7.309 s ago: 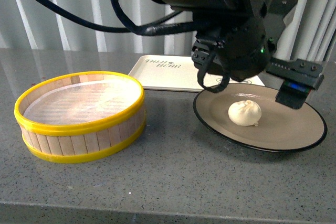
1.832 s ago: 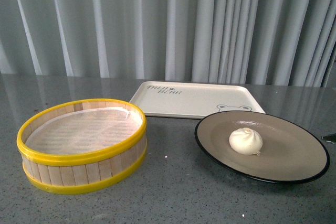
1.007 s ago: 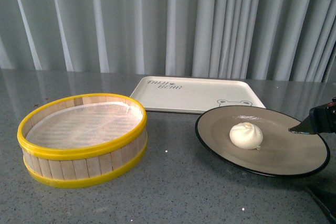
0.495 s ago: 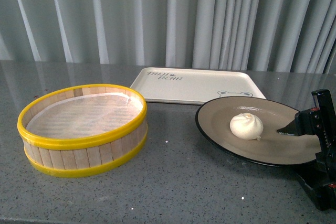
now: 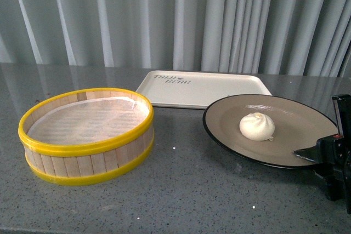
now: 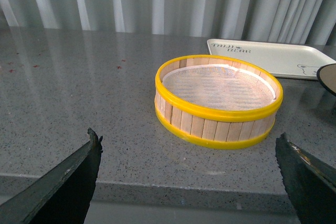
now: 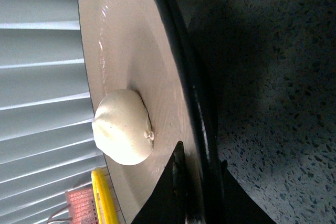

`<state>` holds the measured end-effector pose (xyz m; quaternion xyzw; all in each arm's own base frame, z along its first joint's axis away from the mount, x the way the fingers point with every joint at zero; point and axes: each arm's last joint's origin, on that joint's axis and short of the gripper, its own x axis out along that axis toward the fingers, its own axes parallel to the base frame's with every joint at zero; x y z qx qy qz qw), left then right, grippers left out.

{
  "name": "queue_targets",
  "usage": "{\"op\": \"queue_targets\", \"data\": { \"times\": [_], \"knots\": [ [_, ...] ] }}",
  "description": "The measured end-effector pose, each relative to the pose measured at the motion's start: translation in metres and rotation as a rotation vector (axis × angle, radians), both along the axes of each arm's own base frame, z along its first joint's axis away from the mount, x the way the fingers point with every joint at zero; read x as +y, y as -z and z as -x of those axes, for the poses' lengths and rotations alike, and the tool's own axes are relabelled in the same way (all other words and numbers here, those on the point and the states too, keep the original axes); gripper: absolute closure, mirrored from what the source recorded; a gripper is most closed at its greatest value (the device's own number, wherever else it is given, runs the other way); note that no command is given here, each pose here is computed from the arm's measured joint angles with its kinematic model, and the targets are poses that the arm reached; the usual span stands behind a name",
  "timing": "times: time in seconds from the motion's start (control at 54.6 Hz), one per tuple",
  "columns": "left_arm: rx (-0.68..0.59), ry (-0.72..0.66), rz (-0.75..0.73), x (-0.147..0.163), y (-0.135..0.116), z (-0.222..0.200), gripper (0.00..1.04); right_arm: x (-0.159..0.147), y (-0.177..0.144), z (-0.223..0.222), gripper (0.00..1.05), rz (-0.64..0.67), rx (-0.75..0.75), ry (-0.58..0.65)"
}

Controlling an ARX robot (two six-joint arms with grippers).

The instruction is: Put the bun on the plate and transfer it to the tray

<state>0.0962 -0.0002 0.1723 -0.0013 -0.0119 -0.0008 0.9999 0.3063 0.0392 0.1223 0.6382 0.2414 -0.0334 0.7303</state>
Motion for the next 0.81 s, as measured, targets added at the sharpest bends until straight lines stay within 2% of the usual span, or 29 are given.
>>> {"op": "queue_targets", "data": {
  "times": [0.165,0.421,0.806],
  "knots": [
    [0.000,0.000,0.000,0.000,0.000,0.000,0.07,-0.001,-0.005,0.004,1.01,0.013,-0.043,-0.009],
    [0.000,0.000,0.000,0.000,0.000,0.000,0.07,-0.010,-0.039,-0.003,1.01,0.016,-0.132,-0.038],
    [0.000,0.000,0.000,0.000,0.000,0.000,0.07,-0.046,-0.097,-0.084,1.01,-0.003,-0.111,0.006]
  ]
}}
